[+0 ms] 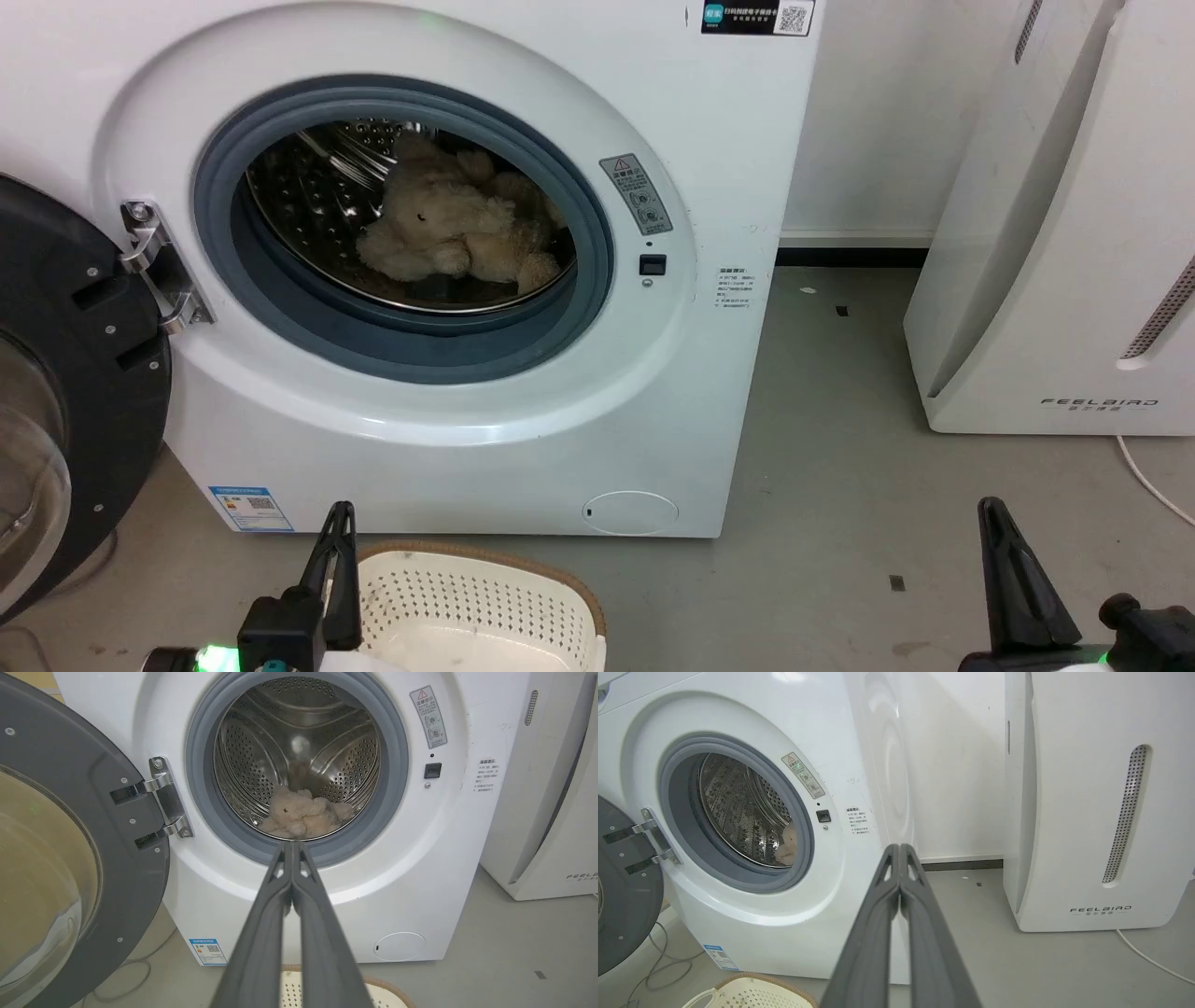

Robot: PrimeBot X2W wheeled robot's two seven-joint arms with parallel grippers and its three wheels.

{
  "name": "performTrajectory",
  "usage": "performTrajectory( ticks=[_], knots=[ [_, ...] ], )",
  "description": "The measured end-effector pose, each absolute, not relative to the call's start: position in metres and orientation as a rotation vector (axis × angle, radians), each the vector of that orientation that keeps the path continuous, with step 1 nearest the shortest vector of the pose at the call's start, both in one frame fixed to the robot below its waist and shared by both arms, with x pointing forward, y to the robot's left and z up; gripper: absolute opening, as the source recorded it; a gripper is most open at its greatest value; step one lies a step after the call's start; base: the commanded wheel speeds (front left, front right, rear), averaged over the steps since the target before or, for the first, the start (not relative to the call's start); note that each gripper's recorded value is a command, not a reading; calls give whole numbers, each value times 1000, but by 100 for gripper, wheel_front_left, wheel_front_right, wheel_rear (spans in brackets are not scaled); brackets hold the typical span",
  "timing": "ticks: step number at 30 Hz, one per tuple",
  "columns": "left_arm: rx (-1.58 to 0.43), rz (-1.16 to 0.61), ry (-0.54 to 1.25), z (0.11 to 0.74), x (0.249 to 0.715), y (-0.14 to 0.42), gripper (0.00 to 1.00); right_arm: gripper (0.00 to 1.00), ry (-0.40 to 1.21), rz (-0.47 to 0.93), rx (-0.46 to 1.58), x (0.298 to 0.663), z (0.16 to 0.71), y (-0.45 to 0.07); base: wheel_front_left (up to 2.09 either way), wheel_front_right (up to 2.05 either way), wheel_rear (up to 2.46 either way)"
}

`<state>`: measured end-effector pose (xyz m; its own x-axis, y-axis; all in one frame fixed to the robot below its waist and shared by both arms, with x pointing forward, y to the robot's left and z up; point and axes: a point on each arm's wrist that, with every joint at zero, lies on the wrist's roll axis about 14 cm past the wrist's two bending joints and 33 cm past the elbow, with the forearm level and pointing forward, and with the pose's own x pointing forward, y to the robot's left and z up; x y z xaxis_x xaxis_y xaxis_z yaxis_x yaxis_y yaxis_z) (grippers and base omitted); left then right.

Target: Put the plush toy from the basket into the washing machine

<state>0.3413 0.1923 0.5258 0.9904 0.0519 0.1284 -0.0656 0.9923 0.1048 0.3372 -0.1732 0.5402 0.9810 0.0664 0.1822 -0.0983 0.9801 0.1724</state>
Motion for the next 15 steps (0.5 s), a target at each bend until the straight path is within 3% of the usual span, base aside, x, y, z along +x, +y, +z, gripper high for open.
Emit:
performTrajectory(
  ticks=[15],
  knots=[
    [94,51,-102,524,344,190,0,0,-147,91,158,341,537,-171,0,0,0]
  ],
)
